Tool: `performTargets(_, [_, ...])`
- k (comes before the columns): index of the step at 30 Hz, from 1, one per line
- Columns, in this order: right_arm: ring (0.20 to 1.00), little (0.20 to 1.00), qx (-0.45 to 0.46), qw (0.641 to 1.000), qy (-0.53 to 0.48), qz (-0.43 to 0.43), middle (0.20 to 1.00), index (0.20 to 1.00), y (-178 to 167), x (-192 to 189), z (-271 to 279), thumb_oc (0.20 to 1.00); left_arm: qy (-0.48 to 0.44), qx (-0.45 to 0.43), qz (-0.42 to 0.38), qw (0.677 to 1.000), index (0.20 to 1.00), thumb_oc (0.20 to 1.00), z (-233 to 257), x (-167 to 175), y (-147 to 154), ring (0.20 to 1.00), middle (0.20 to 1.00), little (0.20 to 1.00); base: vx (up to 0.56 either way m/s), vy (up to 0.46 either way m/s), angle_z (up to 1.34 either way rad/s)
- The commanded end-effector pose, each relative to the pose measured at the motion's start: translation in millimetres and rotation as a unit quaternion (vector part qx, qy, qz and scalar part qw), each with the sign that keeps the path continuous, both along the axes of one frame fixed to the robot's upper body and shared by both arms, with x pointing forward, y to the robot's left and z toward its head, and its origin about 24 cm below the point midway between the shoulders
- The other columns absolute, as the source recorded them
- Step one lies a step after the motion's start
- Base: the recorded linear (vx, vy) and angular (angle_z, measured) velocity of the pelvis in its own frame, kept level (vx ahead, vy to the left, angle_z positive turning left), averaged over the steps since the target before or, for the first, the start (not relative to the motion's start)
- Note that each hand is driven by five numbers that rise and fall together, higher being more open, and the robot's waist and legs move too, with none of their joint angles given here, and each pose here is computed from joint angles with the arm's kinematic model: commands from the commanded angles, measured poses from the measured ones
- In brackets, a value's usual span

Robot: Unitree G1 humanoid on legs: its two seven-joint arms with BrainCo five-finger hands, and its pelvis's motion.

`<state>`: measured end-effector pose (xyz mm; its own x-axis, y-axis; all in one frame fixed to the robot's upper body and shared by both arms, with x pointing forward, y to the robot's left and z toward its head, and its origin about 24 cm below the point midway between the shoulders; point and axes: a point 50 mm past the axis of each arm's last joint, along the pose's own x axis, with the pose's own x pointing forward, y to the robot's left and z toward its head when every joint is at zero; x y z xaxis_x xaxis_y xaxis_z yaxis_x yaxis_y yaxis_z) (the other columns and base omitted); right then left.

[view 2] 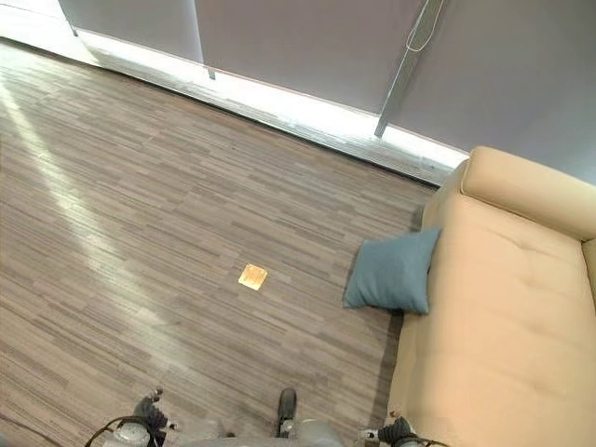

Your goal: Pick up all the scattered cushions and arrange them neatly on the sofa.

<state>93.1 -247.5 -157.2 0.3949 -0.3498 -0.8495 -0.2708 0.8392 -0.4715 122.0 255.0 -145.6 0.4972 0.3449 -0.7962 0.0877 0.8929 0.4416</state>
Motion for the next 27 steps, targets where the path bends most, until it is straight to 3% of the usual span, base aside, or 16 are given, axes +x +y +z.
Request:
performTargets(1, [1.0,1.0,-0.01,1.0,-0.01,-0.008,1.0,1.0,-8.0,7.4,3.9,1.0,-0.012,0.002,-0.02,1.0,1.0,1.0,3.0,7.9,-1.1,1.0,1.0,1.0,0.26,0.034,-0.22])
performTargets(5, [1.0,1.0,-0.014,1.0,-0.015,-0.001,1.0,1.0,-7.0,12.0,4.8,1.0,-0.014,0.003,-0.013,1.0,1.0,1.0,3.6,8.0,1.2,1.0,1.0,1.0,0.27,0.153,-0.24])
performTargets(10, [1.0,1.0,-0.003,1.0,-0.012,0.017,1.0,1.0,2.4,13.5,2.6,1.0,0.027,0.01,0.0,1.0,1.0,1.0,-2.4,-15.6,8.5,1.0,1.0,1.0,0.27,0.255,-0.46])
performTargets(15, [1.0,1.0,0.002,0.997,-0.05,0.055,1.0,1.0,13.9,40.5,8.7,1.0,0.003,0.021,0.015,1.0,1.0,1.0,5.2,-4.5,20.3,1.0,1.0,1.0,0.21,0.21,-0.29])
performTargets(20, [1.0,1.0,-0.007,0.997,-0.037,0.065,1.0,1.0,10.5,37.3,8.0,1.0,0.017,0.016,0.008,1.0,1.0,1.0,1.7,-8.0,15.2,1.0,1.0,1.0,0.36,0.099,-0.54])
performTargets(27, [1.0,1.0,-0.016,1.0,0.005,0.025,1.0,1.0,-3.3,5.2,1.9,1.0,0.015,0.01,-0.036,0.999,1.0,1.0,0.2,-2.1,3.3,1.0,1.0,1.0,0.23,-0.047,0.42])
